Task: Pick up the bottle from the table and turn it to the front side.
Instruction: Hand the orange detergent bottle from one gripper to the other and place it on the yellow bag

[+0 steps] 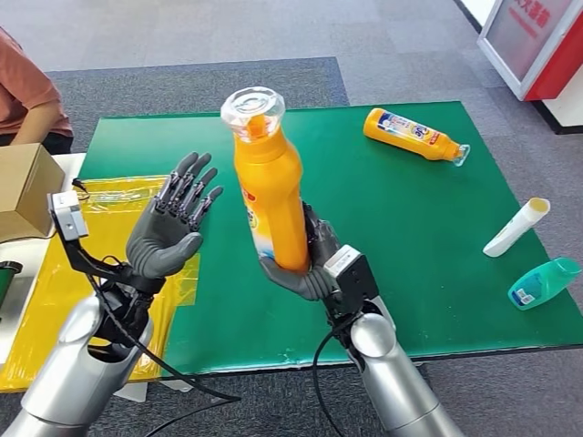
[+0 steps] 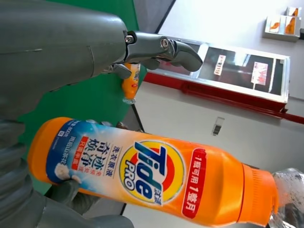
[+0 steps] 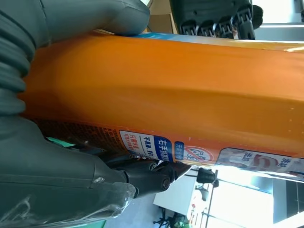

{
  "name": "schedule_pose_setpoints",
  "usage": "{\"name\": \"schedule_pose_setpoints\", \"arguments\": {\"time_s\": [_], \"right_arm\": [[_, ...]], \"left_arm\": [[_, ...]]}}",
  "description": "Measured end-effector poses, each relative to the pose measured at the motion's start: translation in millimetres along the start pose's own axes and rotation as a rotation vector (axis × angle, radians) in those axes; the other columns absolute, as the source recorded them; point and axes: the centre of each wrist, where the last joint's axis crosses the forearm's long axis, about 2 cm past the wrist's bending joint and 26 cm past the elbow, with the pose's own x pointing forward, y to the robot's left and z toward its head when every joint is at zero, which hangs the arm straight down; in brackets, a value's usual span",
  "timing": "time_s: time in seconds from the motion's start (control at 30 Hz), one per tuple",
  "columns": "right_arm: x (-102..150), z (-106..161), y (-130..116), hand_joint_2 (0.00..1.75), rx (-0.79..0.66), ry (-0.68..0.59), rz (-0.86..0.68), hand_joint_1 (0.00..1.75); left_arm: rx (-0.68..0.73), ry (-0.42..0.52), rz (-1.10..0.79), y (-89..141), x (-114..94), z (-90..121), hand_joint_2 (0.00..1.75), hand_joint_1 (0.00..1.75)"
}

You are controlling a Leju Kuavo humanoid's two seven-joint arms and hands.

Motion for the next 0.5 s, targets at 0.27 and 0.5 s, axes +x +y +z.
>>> {"name": "schedule_pose_setpoints", "arguments": {"time_s": [0.27,0.5], "right_arm": [[0.8,-6.7,5.5,1.75,0.024,-0.005,0.023,1.75],[0.6,-8.8,8.6,1.75,0.033,-0.005,0.023,1.75]], "left_arm": [[-0.03,0.045,-0.038,-5.8,9.0,-29.4,1.75,0.0],[-0.06,0.058,-0.039,-14.5,8.5,-43.4,1.75,0.0]]}}
